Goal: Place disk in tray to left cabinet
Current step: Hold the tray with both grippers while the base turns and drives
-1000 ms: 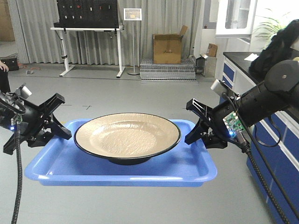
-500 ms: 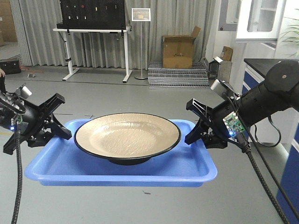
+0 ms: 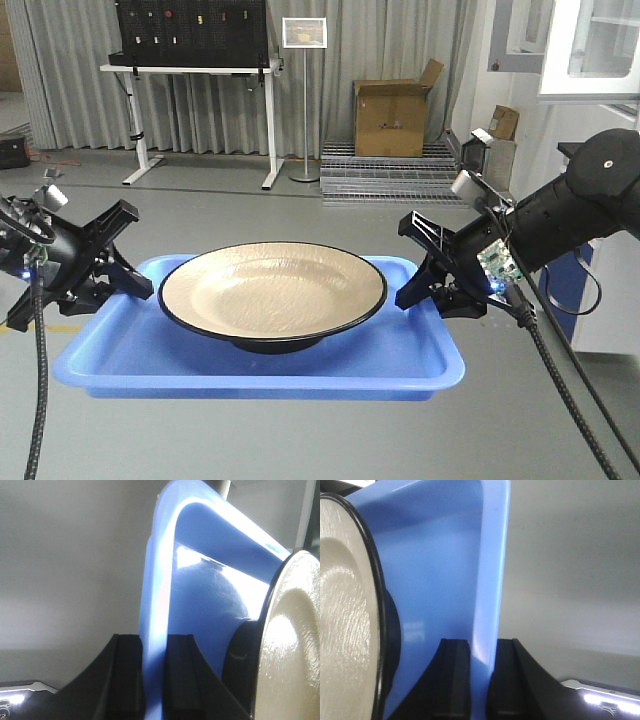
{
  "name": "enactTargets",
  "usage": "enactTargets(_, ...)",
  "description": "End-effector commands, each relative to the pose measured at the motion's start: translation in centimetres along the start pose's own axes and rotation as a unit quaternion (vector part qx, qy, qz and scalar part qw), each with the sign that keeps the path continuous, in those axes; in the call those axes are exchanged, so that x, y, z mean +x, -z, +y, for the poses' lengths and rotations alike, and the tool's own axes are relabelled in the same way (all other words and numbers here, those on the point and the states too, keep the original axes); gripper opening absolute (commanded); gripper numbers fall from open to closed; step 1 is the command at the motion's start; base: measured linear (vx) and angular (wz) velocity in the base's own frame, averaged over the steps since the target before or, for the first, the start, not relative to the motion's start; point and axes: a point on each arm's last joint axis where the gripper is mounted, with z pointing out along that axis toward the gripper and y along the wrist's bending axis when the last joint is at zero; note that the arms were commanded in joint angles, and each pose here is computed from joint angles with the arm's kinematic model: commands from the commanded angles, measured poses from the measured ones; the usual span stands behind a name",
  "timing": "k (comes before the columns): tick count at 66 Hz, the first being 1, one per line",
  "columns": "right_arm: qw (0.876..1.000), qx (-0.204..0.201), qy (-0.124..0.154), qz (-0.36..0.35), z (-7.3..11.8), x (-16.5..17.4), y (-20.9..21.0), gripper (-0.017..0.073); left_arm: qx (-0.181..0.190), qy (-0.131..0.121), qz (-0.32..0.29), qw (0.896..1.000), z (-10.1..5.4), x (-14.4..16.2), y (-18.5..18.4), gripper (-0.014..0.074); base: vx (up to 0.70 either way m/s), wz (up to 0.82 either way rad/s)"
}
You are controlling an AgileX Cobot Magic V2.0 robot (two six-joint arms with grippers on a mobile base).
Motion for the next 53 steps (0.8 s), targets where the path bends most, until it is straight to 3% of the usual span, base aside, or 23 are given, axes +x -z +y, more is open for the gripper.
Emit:
enactTargets(1,0.995,-0.090,0.013,-0.036,4.01,0.71,3.10,-0.0004,0.095,-0.004,0.000,0.995,-4.31,1.73,2.84,0.0000,0.64,0.00)
enactTargets(53,0.996,-0.090,0.014,-0.026,4.00,0.89,3.08,-0.0004,0.096,-0.004,0.000,0.995,-4.31,1.72,2.84,0.0000,0.66,0.03)
